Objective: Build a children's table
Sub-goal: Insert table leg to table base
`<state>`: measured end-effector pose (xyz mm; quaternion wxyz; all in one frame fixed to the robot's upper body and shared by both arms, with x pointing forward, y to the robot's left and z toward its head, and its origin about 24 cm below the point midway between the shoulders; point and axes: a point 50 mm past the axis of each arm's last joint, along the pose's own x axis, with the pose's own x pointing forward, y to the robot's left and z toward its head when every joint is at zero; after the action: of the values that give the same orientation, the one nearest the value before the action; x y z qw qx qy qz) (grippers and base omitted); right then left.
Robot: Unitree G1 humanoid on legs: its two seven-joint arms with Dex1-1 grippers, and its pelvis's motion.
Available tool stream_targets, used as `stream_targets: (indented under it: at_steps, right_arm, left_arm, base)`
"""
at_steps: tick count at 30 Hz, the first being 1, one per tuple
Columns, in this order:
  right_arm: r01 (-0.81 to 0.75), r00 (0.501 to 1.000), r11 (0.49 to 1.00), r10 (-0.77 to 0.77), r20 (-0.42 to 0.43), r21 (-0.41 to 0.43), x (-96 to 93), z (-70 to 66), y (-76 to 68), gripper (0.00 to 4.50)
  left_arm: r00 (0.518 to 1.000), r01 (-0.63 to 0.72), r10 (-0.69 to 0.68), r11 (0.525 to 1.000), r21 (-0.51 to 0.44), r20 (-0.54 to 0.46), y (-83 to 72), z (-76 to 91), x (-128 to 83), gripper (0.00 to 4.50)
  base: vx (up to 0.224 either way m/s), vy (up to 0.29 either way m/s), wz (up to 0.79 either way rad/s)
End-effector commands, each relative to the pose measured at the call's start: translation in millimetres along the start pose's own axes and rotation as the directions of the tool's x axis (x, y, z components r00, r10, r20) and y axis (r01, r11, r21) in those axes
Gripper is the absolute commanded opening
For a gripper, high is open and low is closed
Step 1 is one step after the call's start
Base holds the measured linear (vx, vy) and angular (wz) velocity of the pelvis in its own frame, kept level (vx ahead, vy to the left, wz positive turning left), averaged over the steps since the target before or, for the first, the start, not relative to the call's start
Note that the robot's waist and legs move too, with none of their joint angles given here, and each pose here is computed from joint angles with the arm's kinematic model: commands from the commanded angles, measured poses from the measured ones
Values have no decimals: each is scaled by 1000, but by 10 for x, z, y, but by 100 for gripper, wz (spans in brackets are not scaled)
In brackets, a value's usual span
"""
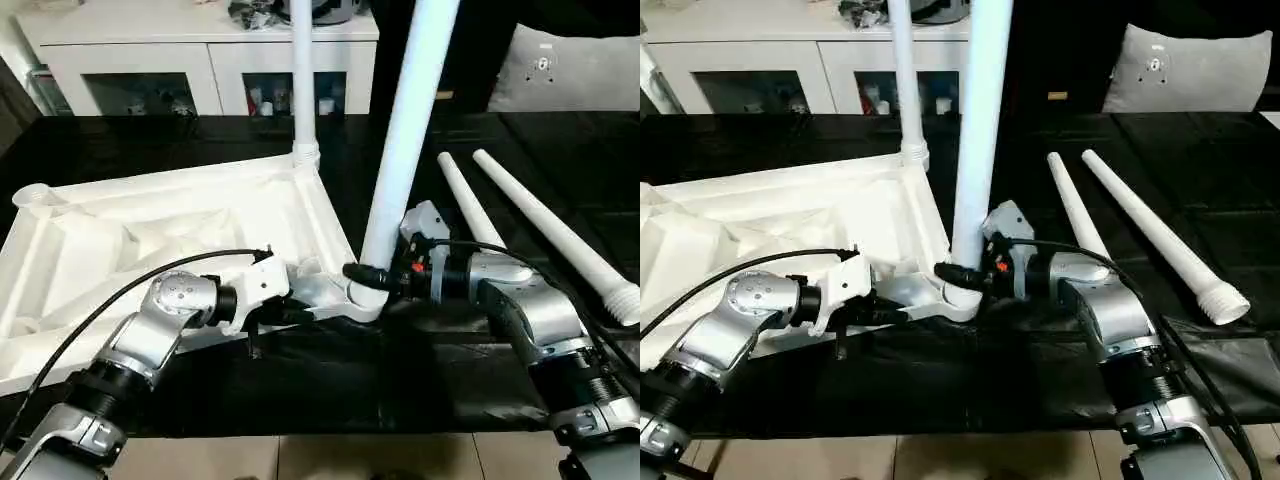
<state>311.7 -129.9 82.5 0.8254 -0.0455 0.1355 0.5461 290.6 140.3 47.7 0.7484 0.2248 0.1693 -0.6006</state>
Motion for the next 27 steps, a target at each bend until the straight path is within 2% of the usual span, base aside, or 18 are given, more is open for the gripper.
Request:
stream_targets:
  at_steps: [1,14,21,23,27]
  right_arm:
    - [-9,1000,1000,9,-25,5,0,-23,-1,191]
    - [-24,997,999,26,-72,22,42,-110,-17,191]
    - [-42,998,990,47,-33,134,25,-219,-13,191]
    - [-31,999,979,32,-1,203,-13,-315,-4,191]
    - [0,1000,969,-2,6,248,-60,-448,11,191]
  left_arm:
    - [994,94,-94,995,-15,-50,-146,-101,87,0]
    - [988,153,-153,988,-1,-15,-214,-29,128,0]
    - [986,165,-165,986,3,-11,-235,-9,136,0]
    - [989,145,-145,989,-5,-2,-226,-3,149,0]
    - [994,114,-113,993,-19,5,-207,-4,159,0]
  base:
    - [0,0,0]
    - [0,0,0]
    - [0,0,0]
    - [0,0,0]
    - [0,0,0]
